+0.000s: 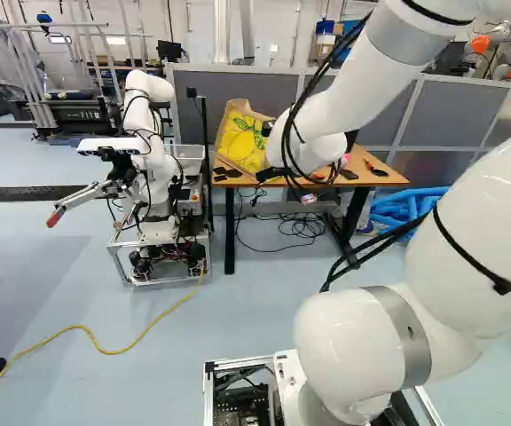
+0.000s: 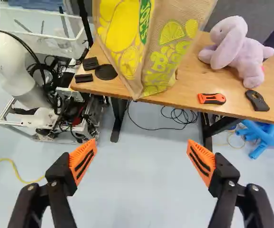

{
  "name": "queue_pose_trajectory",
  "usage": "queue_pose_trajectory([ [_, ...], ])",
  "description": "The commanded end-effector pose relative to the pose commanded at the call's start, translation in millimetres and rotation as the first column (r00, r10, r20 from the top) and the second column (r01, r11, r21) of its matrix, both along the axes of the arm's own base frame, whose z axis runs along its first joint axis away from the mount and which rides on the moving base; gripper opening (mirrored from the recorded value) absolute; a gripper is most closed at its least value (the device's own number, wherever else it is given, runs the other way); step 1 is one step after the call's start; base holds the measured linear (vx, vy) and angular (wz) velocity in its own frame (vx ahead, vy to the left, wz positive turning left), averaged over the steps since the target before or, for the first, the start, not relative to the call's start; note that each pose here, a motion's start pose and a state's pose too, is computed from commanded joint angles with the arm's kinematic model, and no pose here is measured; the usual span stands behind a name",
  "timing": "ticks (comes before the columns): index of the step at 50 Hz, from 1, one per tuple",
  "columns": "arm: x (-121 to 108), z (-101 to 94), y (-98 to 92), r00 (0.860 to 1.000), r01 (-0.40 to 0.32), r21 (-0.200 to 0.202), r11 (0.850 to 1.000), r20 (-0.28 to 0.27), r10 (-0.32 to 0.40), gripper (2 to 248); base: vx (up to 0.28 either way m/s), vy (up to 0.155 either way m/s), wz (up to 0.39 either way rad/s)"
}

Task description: Pick up the bag on the ground and place it on the table

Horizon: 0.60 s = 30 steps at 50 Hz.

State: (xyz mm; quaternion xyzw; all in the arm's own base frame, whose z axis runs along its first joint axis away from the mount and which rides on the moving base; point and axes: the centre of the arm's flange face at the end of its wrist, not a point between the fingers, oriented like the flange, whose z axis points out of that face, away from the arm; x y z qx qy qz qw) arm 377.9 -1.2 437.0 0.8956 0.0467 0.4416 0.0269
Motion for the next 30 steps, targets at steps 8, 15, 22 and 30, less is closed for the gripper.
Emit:
queue_pose_trajectory([
  [8,-14,-11.7,0.1,0.999,0.009,0.012,1.000,0.047,-0.010,247,0.000,0.000,0.000],
  [15,-26,-21.1,0.2,0.996,0.015,0.023,1.000,0.087,-0.017,247,0.000,0.000,0.000],
  [22,-37,-29.6,0.3,0.992,0.020,0.034,0.999,0.122,-0.024,247,0.000,0.000,0.000],
  [30,-50,-38.1,0.4,0.987,0.024,0.046,0.999,0.160,-0.031,247,0.000,0.000,0.000],
])
